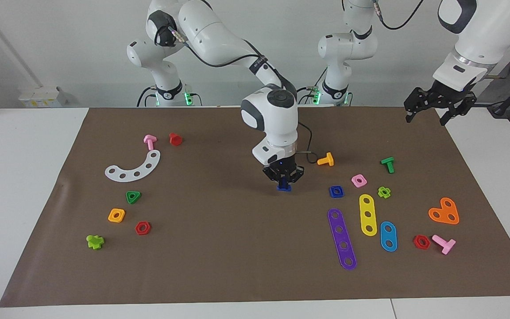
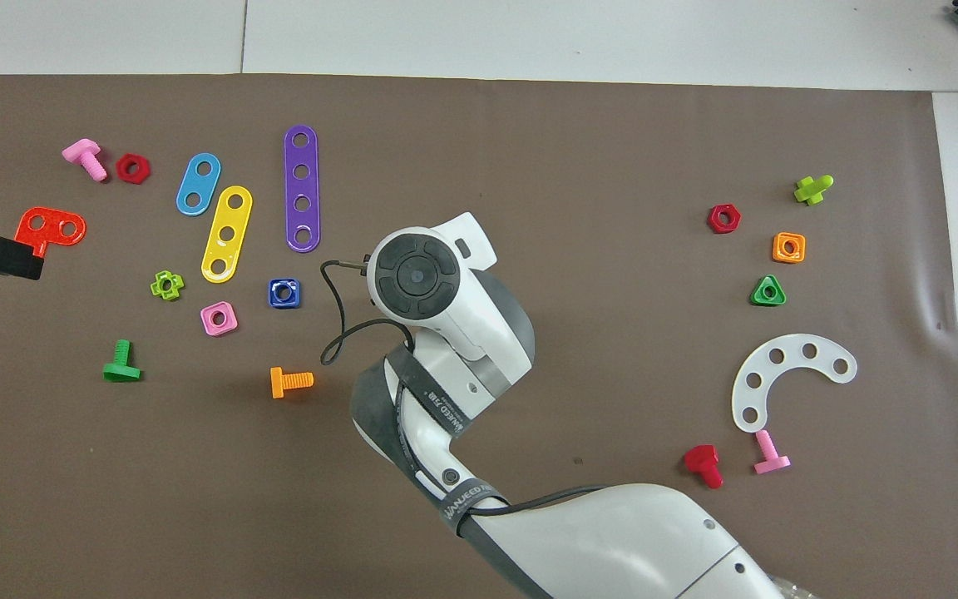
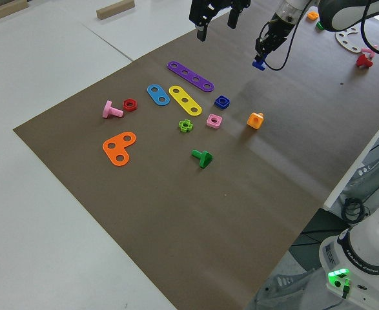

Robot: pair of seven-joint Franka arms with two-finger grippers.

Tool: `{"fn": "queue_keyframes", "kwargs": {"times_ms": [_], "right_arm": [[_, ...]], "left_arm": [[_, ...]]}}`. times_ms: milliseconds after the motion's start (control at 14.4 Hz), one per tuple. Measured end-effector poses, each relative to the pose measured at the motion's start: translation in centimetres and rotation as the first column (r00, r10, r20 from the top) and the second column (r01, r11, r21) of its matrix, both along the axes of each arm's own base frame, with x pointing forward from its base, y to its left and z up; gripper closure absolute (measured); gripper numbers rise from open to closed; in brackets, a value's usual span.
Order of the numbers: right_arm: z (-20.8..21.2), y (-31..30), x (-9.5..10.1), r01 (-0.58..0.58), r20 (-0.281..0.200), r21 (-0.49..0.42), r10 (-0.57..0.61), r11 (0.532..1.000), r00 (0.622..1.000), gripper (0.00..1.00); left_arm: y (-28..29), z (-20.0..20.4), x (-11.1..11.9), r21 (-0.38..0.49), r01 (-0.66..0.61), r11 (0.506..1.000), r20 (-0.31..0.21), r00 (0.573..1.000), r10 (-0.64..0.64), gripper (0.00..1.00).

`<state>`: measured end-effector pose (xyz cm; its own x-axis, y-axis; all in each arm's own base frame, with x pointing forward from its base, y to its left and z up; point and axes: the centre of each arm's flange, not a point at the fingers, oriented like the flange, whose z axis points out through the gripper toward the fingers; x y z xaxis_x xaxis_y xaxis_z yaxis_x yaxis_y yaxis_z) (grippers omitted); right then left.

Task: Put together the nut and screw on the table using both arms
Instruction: 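Carry the blue bolt to the mat centre and set it upright, then withdraw the right gripper while the left gripper reaches the blue nut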

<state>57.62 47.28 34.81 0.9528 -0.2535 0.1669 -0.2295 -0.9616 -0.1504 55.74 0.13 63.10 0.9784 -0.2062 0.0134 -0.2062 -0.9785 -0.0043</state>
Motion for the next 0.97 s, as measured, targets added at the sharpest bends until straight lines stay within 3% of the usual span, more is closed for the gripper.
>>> {"fn": "queue_keyframes", "kwargs": {"times_ms": [417, 764, 972], "right_arm": [[-3.4, -0.7, -0.4, -0.001, -0.015, -0.031, 0.001, 1.0, 1.0, 0.81], [-4.2, -1.3, -0.9, -0.011, 0.006, -0.032, 0.012, 0.999, 1.0, 0.81], [-4.4, -1.5, -0.9, 0.006, 0.002, -0.032, -0.005, 0.999, 1.0, 0.57]], "left_arm": [[0.0, 0.0, 0.0, 0.0, 0.0, 1.0, 0.0, 1.0, 0.0, 0.0], [0.0, 0.0, 0.0, 0.0, 0.0, 1.0, -0.001, 1.0, 0.0, 0.0], [-0.2, -0.1, -0.1, 0.0, 0.003, 1.0, -0.006, 1.0, -0.003, 0.0]]}}
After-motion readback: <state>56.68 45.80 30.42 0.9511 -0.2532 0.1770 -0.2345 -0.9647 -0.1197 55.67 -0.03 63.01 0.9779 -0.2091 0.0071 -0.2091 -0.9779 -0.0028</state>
